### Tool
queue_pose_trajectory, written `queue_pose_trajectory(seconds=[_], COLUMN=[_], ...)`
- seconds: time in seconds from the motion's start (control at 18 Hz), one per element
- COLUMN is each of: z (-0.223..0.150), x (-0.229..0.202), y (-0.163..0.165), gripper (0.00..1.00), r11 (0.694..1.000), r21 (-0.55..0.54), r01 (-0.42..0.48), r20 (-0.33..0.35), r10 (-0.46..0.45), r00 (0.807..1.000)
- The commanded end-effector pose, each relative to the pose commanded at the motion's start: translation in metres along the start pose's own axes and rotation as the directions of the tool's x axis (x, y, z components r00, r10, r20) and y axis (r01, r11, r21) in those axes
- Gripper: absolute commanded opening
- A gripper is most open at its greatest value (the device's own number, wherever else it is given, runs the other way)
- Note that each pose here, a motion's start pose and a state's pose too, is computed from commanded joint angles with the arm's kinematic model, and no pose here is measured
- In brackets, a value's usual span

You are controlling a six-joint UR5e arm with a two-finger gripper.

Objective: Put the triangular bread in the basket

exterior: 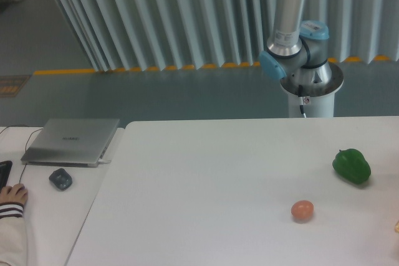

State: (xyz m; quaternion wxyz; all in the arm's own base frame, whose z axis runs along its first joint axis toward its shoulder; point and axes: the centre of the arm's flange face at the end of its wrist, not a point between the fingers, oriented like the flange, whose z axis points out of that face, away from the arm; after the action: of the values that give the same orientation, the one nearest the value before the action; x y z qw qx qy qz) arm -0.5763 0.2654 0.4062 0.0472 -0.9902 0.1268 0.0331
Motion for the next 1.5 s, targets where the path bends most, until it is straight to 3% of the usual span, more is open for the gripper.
queue_pose_trajectory(seconds=[0.11, 0.17, 0.22, 0.28, 0.78, 0.94, 1.06, 1.33, 1.5], z=[-0.001, -0.002, 0.001, 0.003, 0.007, 0.01, 0.005, -0.044, -0.047], x=[-0.002, -0.001, 0.003, 0.004, 0.014, 0.032, 0.042, 0.058, 0.063], y=[0.007, 0.007, 0.004, 0.003, -0.015, -0.091, -0.117, -0.114, -0.115], gripper=[0.0, 0.16, 0.68, 1.0, 1.0, 1.0, 1.0, 1.0, 1.0], r11=[1.0, 1.0, 1.0, 1.0, 0.997, 0.981, 0.972, 0.965, 0.965], r21=[-0.002, -0.004, -0.006, -0.007, -0.006, -0.022, -0.022, -0.049, -0.051], r01=[-0.008, -0.009, -0.018, -0.025, -0.079, -0.19, -0.236, -0.256, -0.259], r20=[0.001, 0.002, -0.004, -0.008, -0.026, -0.029, -0.023, -0.091, -0.106], r10=[0.008, 0.009, 0.018, 0.025, 0.079, 0.19, 0.235, 0.251, 0.253], r00=[1.0, 1.0, 1.0, 1.0, 0.997, 0.981, 0.972, 0.964, 0.962])
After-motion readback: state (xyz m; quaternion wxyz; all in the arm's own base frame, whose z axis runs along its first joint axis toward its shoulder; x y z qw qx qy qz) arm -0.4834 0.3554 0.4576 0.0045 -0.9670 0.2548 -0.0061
